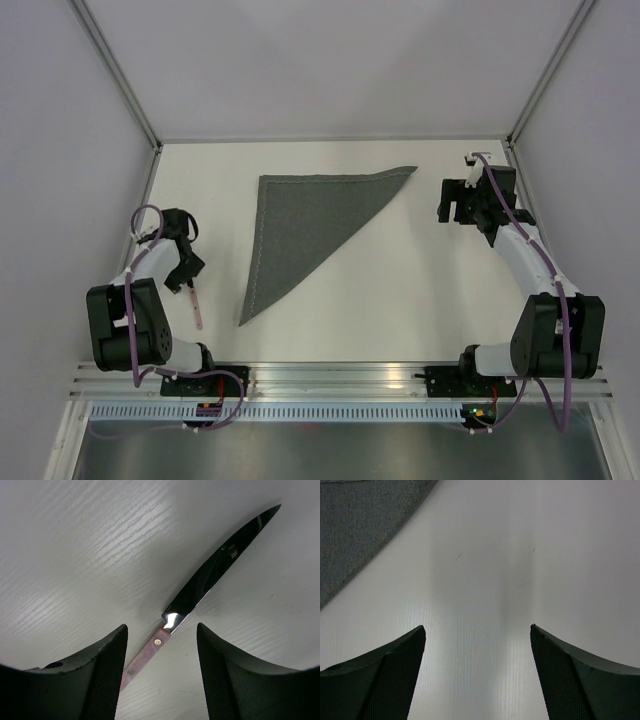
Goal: Fold the napkin, place the utensils inside, and roll it up
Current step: Grab a utensil with the left arm
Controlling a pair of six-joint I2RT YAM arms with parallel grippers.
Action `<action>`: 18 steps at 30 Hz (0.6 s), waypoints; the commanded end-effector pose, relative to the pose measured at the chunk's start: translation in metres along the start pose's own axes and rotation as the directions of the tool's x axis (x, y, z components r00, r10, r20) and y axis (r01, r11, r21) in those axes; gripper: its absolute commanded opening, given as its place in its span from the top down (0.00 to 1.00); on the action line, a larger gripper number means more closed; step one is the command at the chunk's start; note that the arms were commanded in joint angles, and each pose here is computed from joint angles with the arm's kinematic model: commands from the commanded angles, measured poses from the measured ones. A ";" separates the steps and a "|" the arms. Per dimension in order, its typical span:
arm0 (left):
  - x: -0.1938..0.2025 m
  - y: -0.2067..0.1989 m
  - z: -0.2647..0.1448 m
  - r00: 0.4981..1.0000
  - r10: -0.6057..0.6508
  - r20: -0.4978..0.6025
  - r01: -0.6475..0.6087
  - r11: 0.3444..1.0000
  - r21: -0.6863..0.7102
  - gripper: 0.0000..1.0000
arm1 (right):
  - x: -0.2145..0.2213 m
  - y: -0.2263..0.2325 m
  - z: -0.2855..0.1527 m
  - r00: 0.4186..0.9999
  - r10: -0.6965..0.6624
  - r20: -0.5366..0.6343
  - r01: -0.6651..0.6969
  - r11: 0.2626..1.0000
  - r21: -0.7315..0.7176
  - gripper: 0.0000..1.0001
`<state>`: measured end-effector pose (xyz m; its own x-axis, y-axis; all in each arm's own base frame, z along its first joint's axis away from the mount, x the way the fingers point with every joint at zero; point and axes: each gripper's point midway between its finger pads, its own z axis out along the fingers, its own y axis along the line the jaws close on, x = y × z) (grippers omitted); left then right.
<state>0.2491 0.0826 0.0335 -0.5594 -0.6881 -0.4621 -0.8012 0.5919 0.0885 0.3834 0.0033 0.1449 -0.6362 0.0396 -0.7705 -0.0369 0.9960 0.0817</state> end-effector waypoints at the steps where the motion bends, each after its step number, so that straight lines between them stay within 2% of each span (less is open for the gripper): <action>1: 0.013 0.000 -0.005 0.998 0.022 -0.051 -0.019 0.998 0.057 0.37 | -0.006 -0.006 0.000 1.000 0.001 0.013 -0.002 1.000 0.024 0.10; 11: 0.038 0.004 0.003 0.993 -0.021 -0.117 0.028 0.998 0.060 0.39 | -0.005 -0.007 -0.001 1.000 0.007 0.009 -0.007 1.000 0.019 0.10; 18: 0.051 0.000 0.006 0.986 -0.043 -0.160 0.056 0.995 0.080 0.48 | -0.003 -0.010 0.000 1.000 0.014 0.002 -0.014 1.000 0.018 0.10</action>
<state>0.2271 0.0615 0.0128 -0.5732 -0.7324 -0.3675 -0.7947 0.6062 0.0313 0.3829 -0.0044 0.1438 -0.6388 0.0529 -0.7675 -0.0166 0.9965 0.0825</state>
